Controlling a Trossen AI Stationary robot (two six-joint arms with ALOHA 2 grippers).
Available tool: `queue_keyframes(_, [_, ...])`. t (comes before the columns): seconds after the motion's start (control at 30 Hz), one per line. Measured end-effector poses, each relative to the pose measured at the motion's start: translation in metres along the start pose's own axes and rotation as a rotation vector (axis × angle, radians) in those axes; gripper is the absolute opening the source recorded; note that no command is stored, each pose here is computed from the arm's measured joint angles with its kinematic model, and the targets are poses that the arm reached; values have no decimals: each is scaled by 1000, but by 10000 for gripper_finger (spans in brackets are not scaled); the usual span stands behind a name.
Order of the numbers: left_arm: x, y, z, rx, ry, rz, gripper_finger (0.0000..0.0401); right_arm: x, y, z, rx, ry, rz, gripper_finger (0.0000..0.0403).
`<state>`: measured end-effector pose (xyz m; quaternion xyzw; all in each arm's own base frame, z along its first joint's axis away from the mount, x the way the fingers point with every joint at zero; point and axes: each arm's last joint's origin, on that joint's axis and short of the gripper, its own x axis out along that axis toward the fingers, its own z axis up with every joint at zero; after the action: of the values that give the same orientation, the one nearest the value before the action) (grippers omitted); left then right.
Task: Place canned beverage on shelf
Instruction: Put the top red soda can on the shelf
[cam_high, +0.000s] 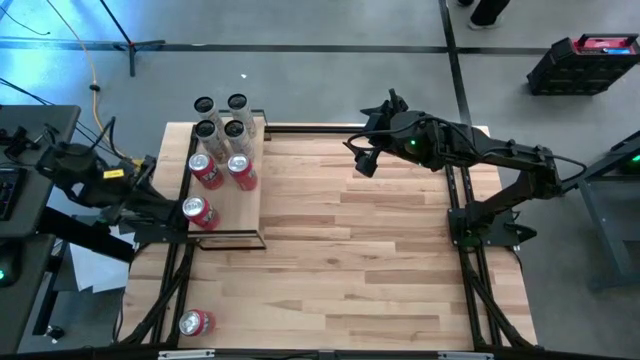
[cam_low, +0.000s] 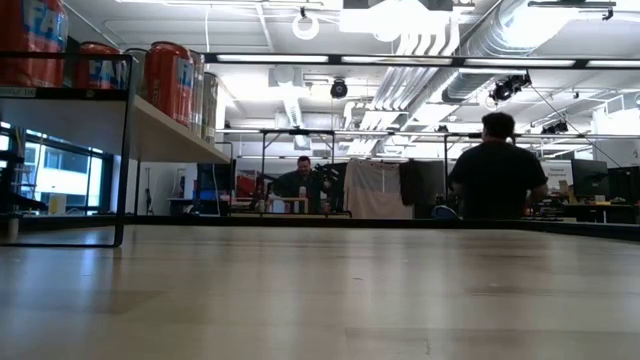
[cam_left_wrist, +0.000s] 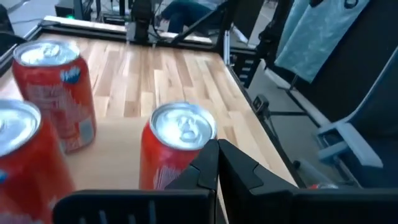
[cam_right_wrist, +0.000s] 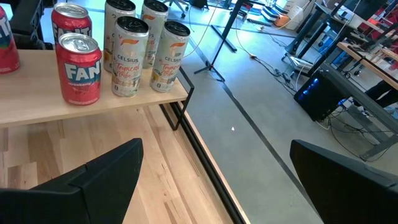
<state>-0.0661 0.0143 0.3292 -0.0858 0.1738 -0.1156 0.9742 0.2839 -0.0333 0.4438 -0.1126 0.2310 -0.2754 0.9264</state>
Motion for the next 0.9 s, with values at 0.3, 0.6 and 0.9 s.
queue_keyframes(0.3, [17, -6, 16, 14, 43, -15, 0, 0, 0, 0, 0, 0, 0, 392])
queue_keyframes(0.6, [49, -7, 34, 78, 197, 37, 0, 0, 0, 0, 0, 0, 0, 392])
queue_keyframes(0.9, [54, -5, 36, 112, 228, 115, 0, 0, 0, 0, 0, 0, 0, 392])
